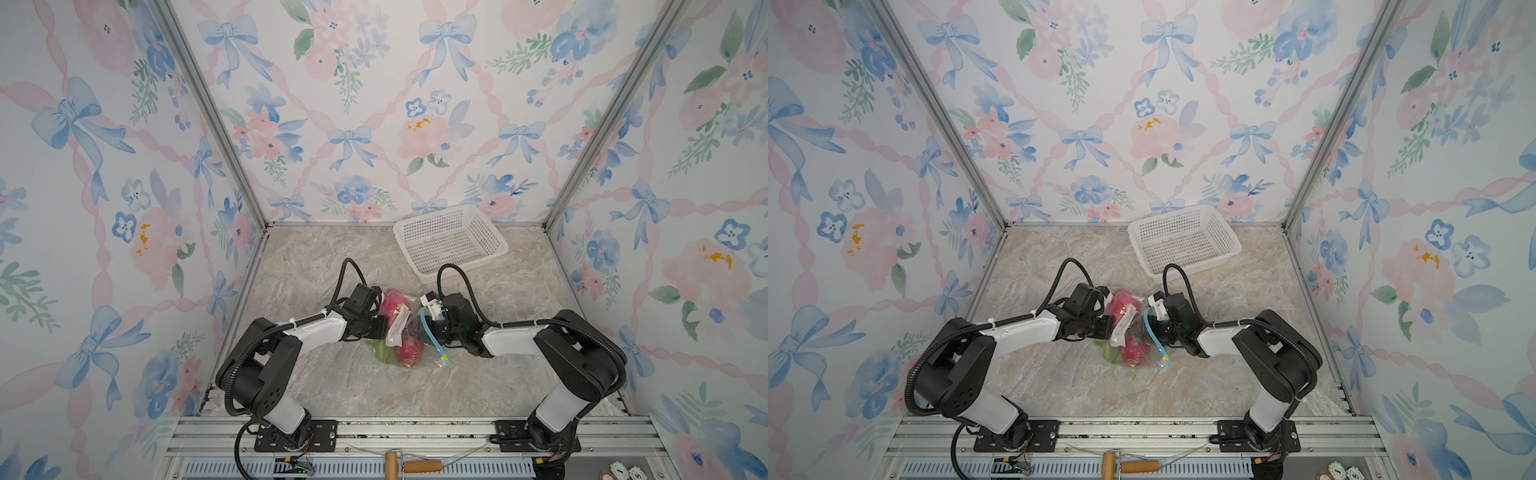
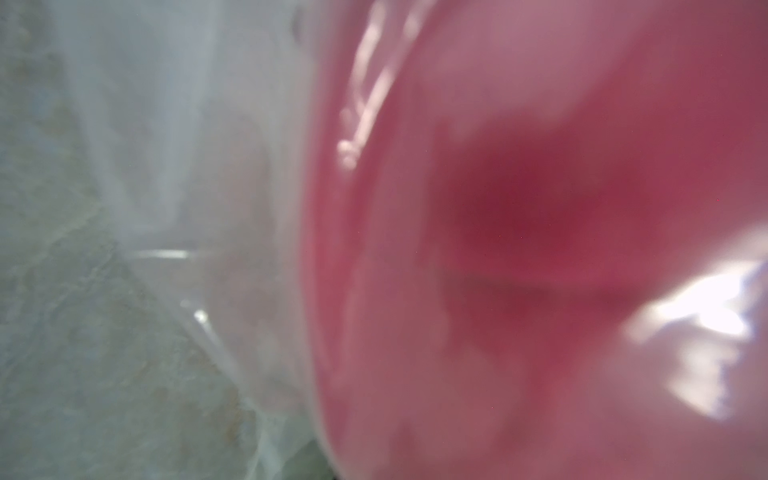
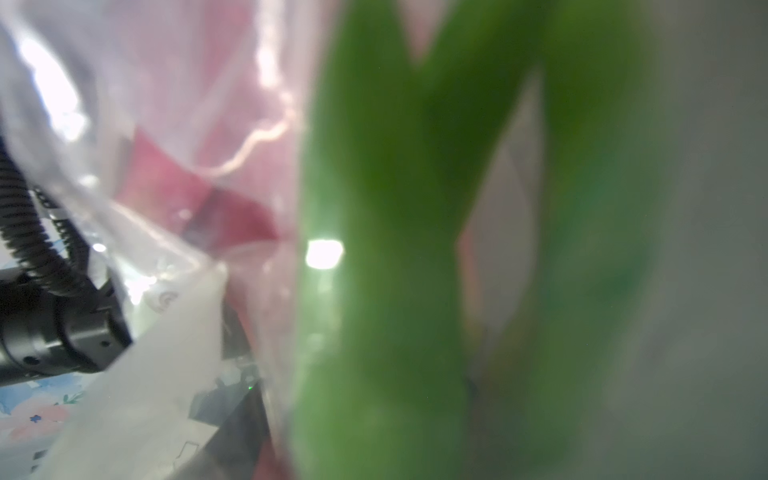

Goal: Open the zip-top bag and take out the dragon fruit
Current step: Pick up the dragon fruit from the zipper food storage bag.

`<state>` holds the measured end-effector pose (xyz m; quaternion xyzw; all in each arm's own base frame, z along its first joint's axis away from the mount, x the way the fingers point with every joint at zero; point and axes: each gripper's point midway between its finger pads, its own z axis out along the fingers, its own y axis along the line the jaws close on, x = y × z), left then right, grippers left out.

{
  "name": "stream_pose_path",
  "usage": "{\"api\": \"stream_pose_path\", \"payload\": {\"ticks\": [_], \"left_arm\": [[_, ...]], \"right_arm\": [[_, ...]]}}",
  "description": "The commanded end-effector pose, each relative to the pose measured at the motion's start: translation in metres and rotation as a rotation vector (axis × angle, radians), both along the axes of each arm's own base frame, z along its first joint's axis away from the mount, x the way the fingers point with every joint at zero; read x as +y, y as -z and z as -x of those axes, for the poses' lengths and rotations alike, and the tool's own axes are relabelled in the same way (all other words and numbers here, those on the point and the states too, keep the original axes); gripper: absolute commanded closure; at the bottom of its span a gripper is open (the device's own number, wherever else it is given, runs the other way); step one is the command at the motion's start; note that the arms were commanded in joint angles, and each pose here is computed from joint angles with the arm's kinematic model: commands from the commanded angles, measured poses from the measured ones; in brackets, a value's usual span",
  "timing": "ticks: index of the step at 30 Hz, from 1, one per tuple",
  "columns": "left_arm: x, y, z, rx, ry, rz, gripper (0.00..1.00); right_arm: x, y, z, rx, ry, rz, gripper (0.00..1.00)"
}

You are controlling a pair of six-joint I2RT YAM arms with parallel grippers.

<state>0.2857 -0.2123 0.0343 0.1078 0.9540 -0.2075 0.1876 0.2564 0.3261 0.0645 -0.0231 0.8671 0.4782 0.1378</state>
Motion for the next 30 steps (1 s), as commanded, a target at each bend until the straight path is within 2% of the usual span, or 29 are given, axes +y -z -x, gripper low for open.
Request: {"api": "stream_pose_path", "payload": {"ticks": [1,2,10,18,20,25,28,30], "left_arm": [[0.014,-0.006,0.001,0.010,-0.038,0.015,1.00],[0.027,0.000,0.006,0.027,-0.061,0.000,1.00],[0.088,-0.027,-0.014,-0.037,-0.232,0.023,1.00],[0.085,-0.028,-0.015,-0.021,-0.229,0.059,1.00],[0.086,-0.029,-0.015,-0.026,-0.232,0.059,1.00],[0.092,-0.032,-0.016,-0.038,-0.259,0.054,1.00],[0.087,-0.034,-0.017,-0.040,-0.259,0.093,1.00],[0.082,-0.034,-0.018,-0.036,-0.255,0.124,1.00]], "right_arm": [[-0.015,-0.013,0.007,-0.027,-0.001,0.022,0.40],[-0.021,-0.015,0.008,-0.032,0.004,0.036,0.41],[-0.074,-0.044,0.009,-0.112,0.038,0.076,0.41],[-0.108,-0.089,-0.009,-0.278,0.113,0.041,0.41],[-0.120,-0.099,-0.013,-0.270,0.147,0.049,0.41],[-0.177,-0.109,-0.014,-0.254,0.246,0.218,0.41],[-0.187,-0.119,-0.018,-0.286,0.303,0.139,0.40],[-0.179,-0.130,-0.020,-0.360,0.314,0.045,0.40]]}}
